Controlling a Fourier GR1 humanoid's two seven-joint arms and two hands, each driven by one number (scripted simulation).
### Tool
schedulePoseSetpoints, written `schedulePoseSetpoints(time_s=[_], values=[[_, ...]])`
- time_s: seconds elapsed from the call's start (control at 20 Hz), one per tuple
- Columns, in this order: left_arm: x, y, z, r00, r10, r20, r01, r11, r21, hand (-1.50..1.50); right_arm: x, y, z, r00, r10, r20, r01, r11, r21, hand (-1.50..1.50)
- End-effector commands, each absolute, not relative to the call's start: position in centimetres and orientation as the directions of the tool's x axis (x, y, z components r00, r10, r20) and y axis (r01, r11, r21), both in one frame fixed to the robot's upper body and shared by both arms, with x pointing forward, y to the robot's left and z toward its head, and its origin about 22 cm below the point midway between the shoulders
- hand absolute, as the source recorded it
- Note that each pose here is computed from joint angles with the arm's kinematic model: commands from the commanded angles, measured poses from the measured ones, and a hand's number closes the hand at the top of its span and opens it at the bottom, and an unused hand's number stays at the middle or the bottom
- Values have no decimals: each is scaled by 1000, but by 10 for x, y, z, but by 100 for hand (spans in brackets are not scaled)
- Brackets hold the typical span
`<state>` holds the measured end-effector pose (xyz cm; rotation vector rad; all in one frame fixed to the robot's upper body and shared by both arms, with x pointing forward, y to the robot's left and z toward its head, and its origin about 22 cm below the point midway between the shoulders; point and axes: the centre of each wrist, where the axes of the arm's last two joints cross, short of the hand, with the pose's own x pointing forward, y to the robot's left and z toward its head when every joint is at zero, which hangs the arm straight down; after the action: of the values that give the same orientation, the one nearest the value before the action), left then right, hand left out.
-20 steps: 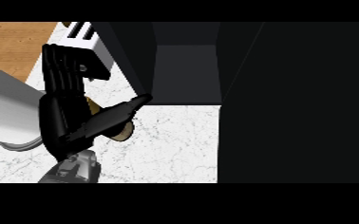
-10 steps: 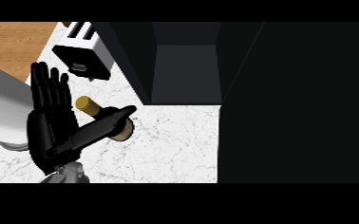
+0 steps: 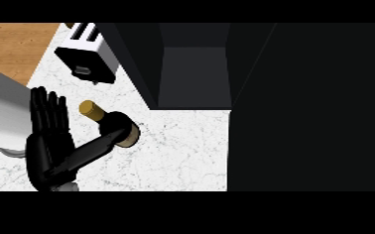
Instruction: Pick up the wine, place it into the cabinet and close the cabinet
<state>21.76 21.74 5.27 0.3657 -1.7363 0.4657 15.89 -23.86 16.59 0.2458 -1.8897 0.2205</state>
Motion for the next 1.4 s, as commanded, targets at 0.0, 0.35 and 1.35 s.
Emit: schedulePoseSetpoints(time_s=[0.0,0.35,1.35], values=[[200,228,32,-189,25,982,-490,864,-116,-150,142,-240,176,-332,-56,942,-280,959,-42,-150],[212,246,8,-163,25,986,-499,860,-104,-150,142,-243,178,-333,-57,941,-309,950,-51,-150],[222,253,-89,-103,75,992,-483,868,-116,-150,142,-234,172,-336,-54,940,-272,961,-42,-150]])
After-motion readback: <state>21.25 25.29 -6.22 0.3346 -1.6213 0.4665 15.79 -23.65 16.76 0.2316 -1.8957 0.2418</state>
